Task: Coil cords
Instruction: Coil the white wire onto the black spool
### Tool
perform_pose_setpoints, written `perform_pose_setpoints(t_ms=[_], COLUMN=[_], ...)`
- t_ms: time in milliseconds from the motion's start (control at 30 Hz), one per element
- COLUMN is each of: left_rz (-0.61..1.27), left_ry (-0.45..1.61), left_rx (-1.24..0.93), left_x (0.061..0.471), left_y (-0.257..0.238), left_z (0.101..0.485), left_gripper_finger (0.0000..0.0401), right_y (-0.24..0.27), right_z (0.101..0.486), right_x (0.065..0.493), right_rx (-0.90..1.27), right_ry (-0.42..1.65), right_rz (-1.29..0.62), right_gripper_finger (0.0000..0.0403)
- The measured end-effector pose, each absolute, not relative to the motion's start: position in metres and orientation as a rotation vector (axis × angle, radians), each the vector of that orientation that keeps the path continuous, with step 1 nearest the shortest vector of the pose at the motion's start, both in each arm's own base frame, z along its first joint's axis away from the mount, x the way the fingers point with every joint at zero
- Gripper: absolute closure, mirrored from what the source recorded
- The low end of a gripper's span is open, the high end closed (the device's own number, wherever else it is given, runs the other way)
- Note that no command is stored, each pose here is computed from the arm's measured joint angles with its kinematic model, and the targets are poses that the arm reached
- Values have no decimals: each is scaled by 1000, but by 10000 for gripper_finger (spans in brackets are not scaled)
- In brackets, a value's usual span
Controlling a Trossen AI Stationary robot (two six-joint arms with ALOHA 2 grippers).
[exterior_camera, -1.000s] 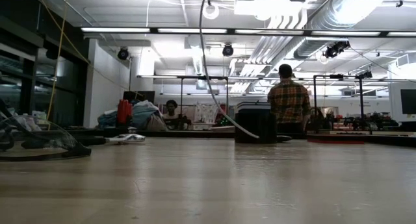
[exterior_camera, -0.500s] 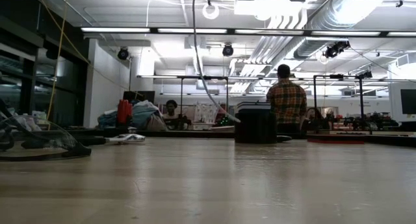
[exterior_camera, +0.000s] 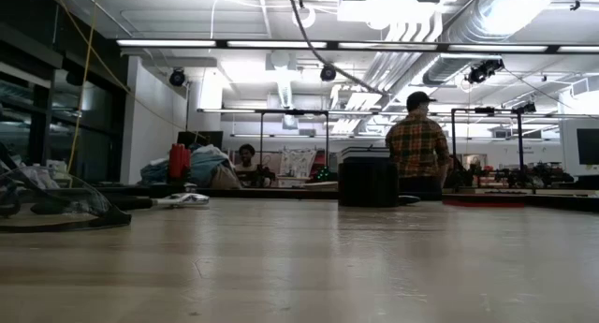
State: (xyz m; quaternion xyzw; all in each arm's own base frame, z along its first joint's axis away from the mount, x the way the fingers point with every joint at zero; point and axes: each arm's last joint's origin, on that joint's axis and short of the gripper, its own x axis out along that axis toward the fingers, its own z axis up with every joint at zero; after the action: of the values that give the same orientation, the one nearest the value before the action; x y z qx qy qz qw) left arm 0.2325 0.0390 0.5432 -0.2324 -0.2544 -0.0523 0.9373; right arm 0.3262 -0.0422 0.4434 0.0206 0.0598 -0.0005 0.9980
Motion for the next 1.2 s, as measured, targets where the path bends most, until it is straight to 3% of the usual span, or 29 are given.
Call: perform_pose_setpoints(t_ms=[300, 667, 1200], left_rz=[-99, -106, -68], left_ry=[-557, -583, -605], left_rx=[-481, -515, -524], left_x=[231, 230, 230], left_y=[39, 39, 41], left_z=[546, 548, 548], left_gripper_finger=[401, 401, 401], right_y=[-39, -38, -37], right_z=[447, 447, 448], right_x=[326, 329, 337], right_rx=[67, 65, 45], right_ry=[89, 70, 13], right_rz=[105, 110, 107], right_gripper_finger=[313, 246, 246])
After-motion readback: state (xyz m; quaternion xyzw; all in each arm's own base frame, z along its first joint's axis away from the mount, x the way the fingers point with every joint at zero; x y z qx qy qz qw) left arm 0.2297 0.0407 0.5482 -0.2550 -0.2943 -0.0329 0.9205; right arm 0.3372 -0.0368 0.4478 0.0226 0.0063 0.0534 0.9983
